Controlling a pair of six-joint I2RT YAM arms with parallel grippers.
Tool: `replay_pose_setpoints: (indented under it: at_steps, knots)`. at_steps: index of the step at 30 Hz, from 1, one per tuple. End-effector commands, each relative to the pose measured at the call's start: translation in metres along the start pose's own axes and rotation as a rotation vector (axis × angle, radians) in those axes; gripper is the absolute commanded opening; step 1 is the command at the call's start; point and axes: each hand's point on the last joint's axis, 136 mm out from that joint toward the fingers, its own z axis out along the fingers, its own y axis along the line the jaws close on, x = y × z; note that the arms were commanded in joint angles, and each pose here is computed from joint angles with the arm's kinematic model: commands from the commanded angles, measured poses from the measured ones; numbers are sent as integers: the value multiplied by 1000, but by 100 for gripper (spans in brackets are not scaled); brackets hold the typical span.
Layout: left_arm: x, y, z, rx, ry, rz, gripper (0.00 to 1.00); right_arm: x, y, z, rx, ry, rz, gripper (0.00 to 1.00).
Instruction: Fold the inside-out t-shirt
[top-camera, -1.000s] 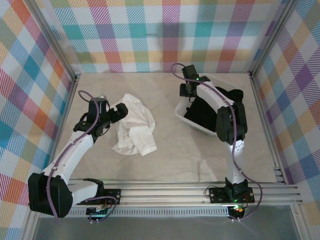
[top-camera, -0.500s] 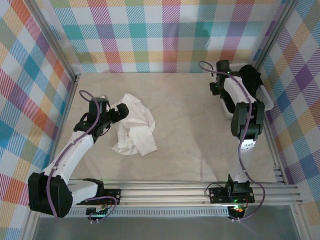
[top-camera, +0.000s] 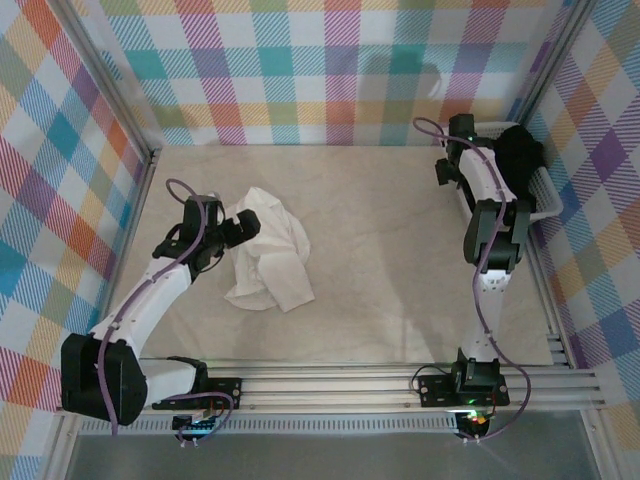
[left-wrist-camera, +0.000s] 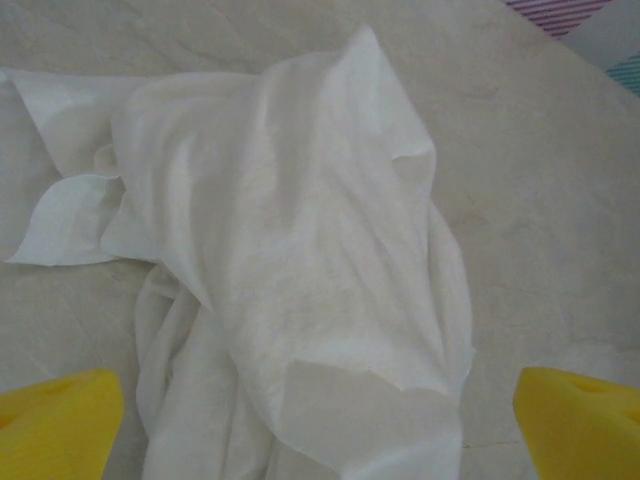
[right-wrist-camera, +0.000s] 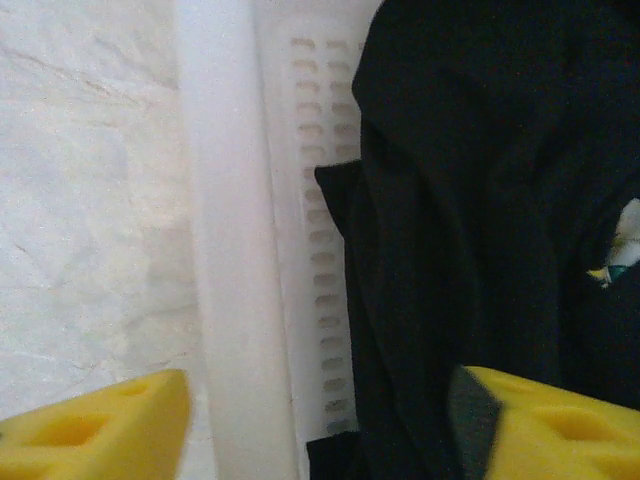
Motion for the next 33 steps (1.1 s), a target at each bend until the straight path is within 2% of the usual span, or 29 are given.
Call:
replay_pose_setpoints:
  at_steps: [1,3,5,8,11,14,17,23,24,29,33]
  knots:
    - [-2,-7,13,19,-13,15,100,-48,23,-98,-73,-258,62,82]
    - [5,-9,27,35,25,-2,100,-50,53,-131,-155,-343,71,85]
    - [10,-6,39,16,53,-23,99,-41,103,-165,-276,-414,35,85]
    - [19,9,40,-35,61,-36,96,5,204,-208,-575,-422,-44,84]
    - [38,41,25,-149,64,-24,96,76,295,-237,-834,-329,-160,81]
    - [60,64,9,-207,106,-10,96,139,359,-245,-983,-167,-226,79]
    - [86,74,3,-232,198,-38,94,182,404,-243,-1057,-29,-239,75]
    - [118,88,-10,-228,231,-125,88,217,437,-222,-1052,87,-241,66]
    - [122,90,-9,-236,241,-127,86,219,439,-217,-1037,102,-235,62]
    - [135,103,9,-294,282,-115,72,213,442,-211,-1015,97,-212,27]
    - [137,98,26,-266,304,-106,60,195,428,-219,-993,47,-168,18]
